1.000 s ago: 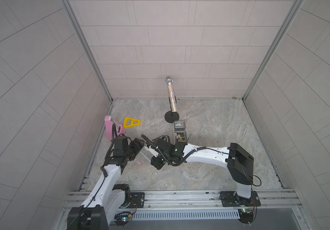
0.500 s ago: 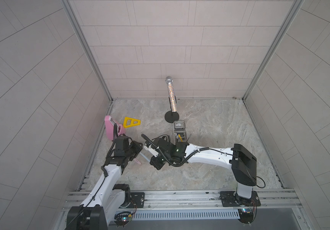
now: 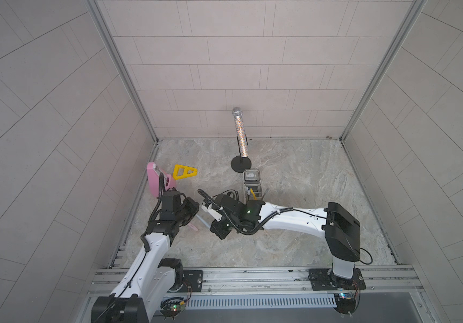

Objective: Place the toothbrush into the toothbrush holder
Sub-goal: Place the toothbrush in the toothbrush holder.

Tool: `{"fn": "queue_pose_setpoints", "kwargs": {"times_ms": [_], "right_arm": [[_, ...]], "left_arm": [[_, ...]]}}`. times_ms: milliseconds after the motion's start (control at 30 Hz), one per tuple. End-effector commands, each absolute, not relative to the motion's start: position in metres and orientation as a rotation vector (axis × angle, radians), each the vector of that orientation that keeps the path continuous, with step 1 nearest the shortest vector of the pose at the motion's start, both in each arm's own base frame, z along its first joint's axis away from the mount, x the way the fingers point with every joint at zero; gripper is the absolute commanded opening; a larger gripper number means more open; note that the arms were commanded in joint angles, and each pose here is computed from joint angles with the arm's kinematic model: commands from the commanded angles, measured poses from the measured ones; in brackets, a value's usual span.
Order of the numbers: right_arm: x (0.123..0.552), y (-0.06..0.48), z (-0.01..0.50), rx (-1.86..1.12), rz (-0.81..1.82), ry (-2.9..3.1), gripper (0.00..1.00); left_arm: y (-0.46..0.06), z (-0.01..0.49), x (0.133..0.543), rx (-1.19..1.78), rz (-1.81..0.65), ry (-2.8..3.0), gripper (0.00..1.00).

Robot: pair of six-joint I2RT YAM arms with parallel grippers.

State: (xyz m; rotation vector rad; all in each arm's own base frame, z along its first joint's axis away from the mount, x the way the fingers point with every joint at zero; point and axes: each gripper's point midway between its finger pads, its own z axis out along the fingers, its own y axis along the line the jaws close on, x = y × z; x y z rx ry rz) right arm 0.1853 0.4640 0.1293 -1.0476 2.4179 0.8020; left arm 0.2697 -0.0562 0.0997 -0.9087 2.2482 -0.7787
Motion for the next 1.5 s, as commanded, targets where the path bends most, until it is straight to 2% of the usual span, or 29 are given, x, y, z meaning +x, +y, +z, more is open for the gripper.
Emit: {"fn": "queue_pose_setpoints", "kwargs": {"times_ms": [0,100,167,233,600,900,1233,1467], "right_arm": [[0.188,0.461,0.138,-1.027,0.791,2.401,0.21],[0.189,0.456,0.143,-1.025,0.764,2.389,0.39],[0.192,0.448,0.15,-1.018,0.739,2.375,0.47],[0.195,0.438,0.159,-1.001,0.724,2.363,0.51],[0.212,0.348,0.25,-0.783,0.679,2.174,0.55],[0.22,0.28,0.268,-0.62,0.736,2.138,0.56],[0.219,0.262,0.263,-0.593,0.766,2.135,0.57],[0.218,0.261,0.279,-0.571,0.862,2.093,0.57]], "left_arm": [[-0.052,0.106,0.268,-0.878,-0.722,2.26,0.03],[-0.051,0.114,0.268,-0.85,-0.693,2.262,0.03],[-0.051,0.121,0.268,-0.818,-0.666,2.265,0.03],[-0.053,0.129,0.269,-0.775,-0.653,2.267,0.03],[-0.102,0.205,0.279,-0.372,-0.467,2.206,0.03],[-0.174,0.257,0.283,-0.062,-0.418,2.049,0.03],[-0.244,0.29,0.268,0.16,-0.469,1.892,0.02],[-0.269,0.294,0.241,0.25,-0.695,1.847,0.02]]}}
